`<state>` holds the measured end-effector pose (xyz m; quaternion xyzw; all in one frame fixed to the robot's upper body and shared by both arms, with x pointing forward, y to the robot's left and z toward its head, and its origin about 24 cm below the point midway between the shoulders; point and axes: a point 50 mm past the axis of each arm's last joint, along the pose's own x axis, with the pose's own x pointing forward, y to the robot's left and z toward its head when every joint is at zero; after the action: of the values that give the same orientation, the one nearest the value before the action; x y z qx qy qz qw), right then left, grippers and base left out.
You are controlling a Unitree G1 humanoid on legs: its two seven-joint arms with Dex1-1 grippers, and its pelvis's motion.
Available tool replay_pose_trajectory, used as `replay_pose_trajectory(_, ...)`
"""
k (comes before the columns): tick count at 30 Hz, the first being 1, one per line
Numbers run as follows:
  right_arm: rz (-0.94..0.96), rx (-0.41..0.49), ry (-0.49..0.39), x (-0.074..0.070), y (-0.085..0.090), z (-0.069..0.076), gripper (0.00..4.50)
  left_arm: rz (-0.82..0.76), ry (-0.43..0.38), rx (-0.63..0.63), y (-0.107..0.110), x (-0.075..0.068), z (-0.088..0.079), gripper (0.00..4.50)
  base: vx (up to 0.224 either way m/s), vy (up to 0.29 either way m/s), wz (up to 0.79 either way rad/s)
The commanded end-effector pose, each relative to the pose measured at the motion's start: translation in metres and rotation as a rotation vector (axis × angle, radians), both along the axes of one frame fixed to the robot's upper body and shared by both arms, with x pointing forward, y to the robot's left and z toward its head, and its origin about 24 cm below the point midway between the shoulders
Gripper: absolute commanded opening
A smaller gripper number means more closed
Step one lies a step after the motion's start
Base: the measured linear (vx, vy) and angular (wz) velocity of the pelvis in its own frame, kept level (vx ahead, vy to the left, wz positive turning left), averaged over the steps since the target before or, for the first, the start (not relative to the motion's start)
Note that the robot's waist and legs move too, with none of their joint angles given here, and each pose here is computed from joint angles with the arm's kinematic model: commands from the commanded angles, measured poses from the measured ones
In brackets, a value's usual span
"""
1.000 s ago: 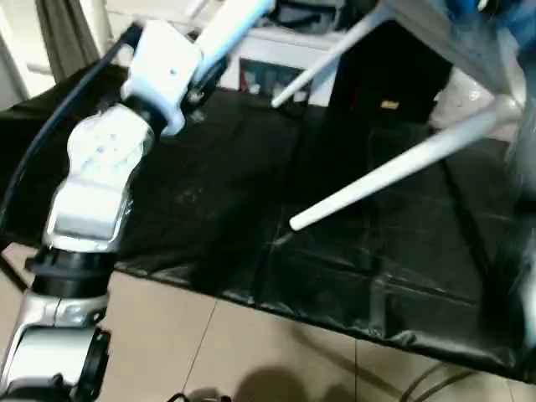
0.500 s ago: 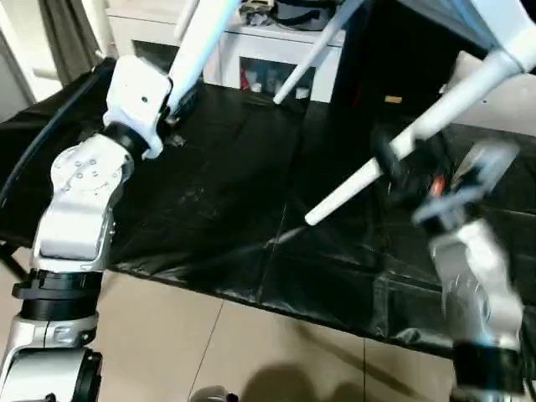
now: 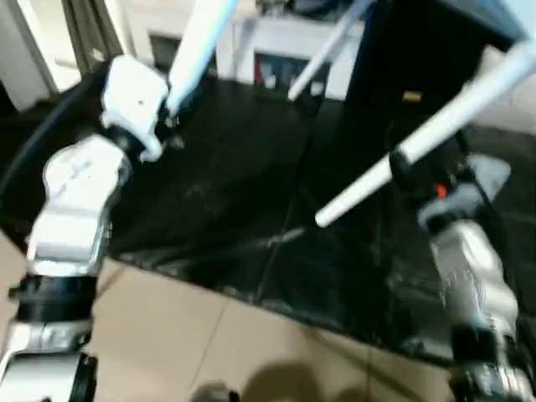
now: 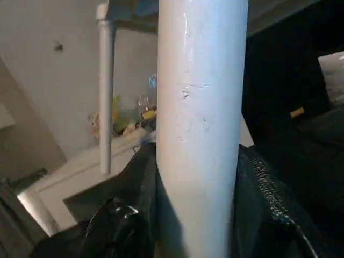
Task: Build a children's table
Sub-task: Flip table
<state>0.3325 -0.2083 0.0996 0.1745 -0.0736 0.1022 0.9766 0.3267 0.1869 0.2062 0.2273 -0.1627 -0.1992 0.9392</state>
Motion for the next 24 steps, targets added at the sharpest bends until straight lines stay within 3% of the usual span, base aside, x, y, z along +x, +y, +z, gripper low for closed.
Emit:
replay_pose_trajectory(1,0.055,0.011,0.016,0.006,0.003,-0.005,4.5,-0.031,0.081,0.037,-0.006,0.003,-0.016,1.54,0.0,0.0,0.0)
replay_pose_trajectory(3,0.116,0.033,0.015,0.019,0.012,-0.003,4.5,-0.04,0.084,0.043,-0.006,0.002,-0.017,1.54,0.0,0.0,0.0)
replay_pose_trajectory(7,0.282,0.066,-0.09,0.017,0.03,0.016,4.5,-0.056,0.101,0.043,-0.005,-0.001,-0.021,1.54,0.0,0.0,0.0)
replay_pose_trajectory(11,0.488,0.002,-0.169,-0.012,0.04,0.026,4.5,-0.067,0.159,-0.009,-0.002,-0.006,-0.043,1.54,0.0,0.0,0.0)
replay_pose_trajectory(15,0.518,-0.012,-0.18,-0.033,0.035,0.03,4.5,-0.073,0.205,-0.046,-0.001,-0.009,-0.066,1.54,0.0,0.0,0.0)
replay_pose_trajectory(18,0.542,-0.038,-0.18,-0.041,0.036,0.03,4.5,-0.065,0.215,-0.052,0.0,-0.008,-0.073,1.54,0.0,0.0,0.0)
replay_pose_trajectory(19,0.554,-0.06,-0.181,-0.051,0.036,0.032,4.5,-0.065,0.234,-0.06,0.001,-0.008,-0.082,1.54,0.0,0.0,0.0)
replay_pose_trajectory(24,0.566,-0.067,-0.172,-0.064,0.043,0.034,4.5,-0.069,0.267,-0.05,0.001,-0.008,-0.098,1.54,0.0,0.0,0.0)
